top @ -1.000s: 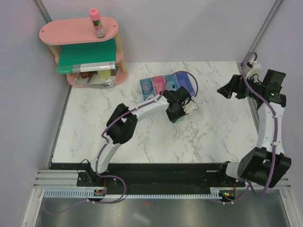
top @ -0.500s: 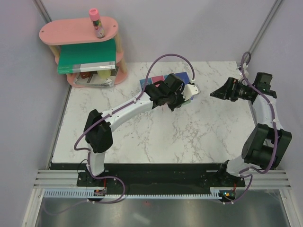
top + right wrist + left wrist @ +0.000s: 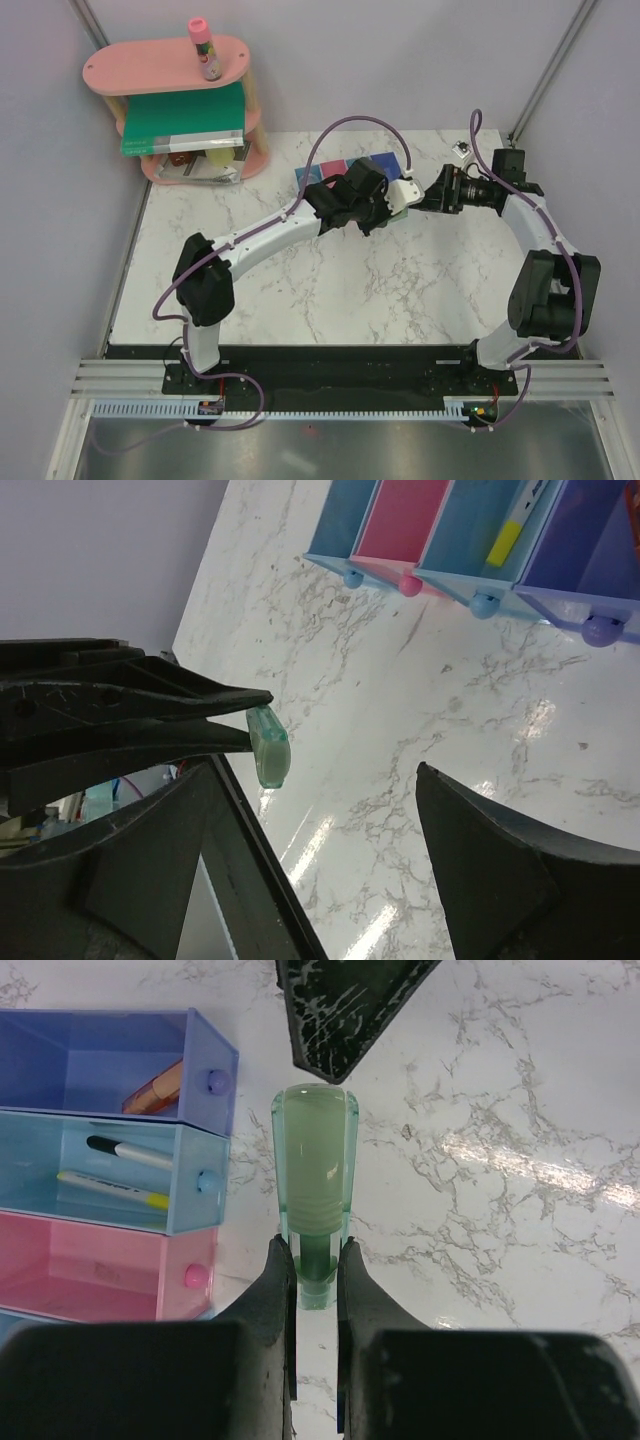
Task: Sort the stationery into containers
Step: Place the pen in the storage box.
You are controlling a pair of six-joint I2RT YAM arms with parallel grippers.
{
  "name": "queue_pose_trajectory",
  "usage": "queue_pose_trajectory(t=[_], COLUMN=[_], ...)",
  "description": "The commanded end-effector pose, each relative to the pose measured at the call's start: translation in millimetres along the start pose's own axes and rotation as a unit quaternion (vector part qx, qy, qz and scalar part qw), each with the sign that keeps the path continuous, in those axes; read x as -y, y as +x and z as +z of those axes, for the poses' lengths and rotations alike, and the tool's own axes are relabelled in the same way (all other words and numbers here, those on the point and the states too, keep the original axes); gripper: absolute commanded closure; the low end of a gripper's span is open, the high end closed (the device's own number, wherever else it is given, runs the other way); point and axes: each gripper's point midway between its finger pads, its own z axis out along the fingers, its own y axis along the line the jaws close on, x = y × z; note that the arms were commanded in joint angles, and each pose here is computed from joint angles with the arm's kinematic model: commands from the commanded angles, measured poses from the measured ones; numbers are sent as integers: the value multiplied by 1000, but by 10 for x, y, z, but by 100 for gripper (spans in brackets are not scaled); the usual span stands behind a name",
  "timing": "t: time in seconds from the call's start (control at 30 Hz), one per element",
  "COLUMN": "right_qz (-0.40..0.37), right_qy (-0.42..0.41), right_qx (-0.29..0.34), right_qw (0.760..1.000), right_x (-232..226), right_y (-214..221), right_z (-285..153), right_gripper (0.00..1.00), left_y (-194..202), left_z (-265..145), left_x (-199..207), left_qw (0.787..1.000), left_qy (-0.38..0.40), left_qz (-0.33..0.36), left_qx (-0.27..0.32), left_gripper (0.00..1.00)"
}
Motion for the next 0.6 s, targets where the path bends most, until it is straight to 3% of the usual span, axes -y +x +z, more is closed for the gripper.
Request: queue_pose_trajectory(t=[0.0,0.1,0.13,0.2,0.57], right_qz=[27,43,-4,23,22], right_qy=[-60,-86,-89,-98,-107], right_qx=[-18,-55,-58,-91,-132], right_qw=[998,994,994,991,985], right_x=[-87,-96,-113,-159,-295], right_y=[-32,72,8,146,341], right_z=[116,180,181,205,252], right_gripper=[11,13,13,13,13], left_y=[-256,-197,-240,-232,-122], left_z=[-148,-134,-146,-165,-275], left_x=[27,60,49,49,50], left_qw=[998,997,995,993,976], left_qy=[2,0,-5,-8,-22], left_qz=[35,67,86,102,211], left_qx=[47,49,58,58,39], left_gripper=[98,98,98,98,98])
